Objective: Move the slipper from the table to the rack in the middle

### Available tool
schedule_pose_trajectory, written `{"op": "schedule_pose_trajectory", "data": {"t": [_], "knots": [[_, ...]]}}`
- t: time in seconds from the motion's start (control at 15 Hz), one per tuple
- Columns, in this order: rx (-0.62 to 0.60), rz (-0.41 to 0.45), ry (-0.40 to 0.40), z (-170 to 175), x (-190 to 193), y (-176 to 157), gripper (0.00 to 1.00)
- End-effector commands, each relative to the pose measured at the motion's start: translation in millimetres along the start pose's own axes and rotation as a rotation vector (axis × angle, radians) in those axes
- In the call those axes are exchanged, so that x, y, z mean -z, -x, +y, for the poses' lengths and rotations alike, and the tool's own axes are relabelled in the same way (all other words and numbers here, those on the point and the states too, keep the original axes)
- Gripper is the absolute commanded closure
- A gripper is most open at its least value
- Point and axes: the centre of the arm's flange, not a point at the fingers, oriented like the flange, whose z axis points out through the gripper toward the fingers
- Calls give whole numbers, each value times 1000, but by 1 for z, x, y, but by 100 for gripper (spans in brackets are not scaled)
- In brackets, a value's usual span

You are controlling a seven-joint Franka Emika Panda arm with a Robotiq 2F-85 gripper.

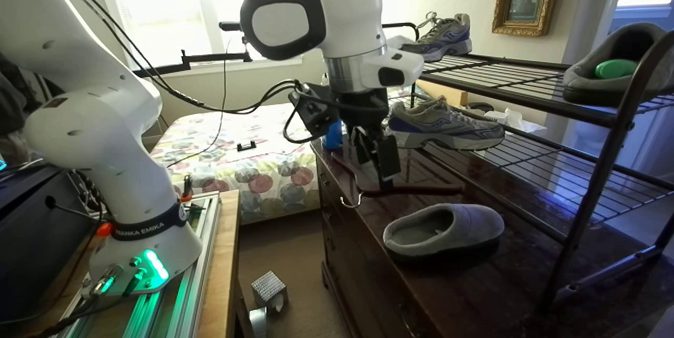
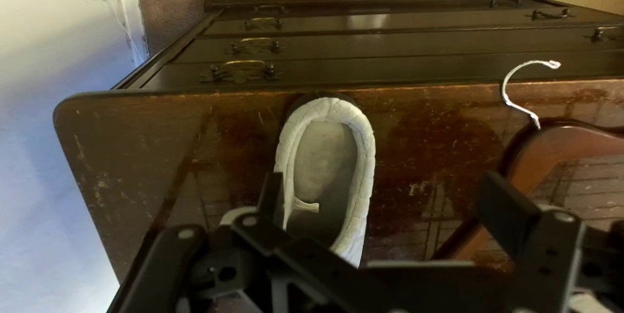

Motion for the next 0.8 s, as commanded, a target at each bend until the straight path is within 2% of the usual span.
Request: {"op": "schedule_pose_trajectory", "data": {"t": [0.0, 0.4, 0.53, 0.73], "knots": [[-7, -37, -40, 33, -33, -36, 0], [-123, -37, -67, 69, -67, -88, 0], [-130, -55, -62, 75, -81, -101, 0], [-107, -133, -54, 84, -104, -100, 0]]}}
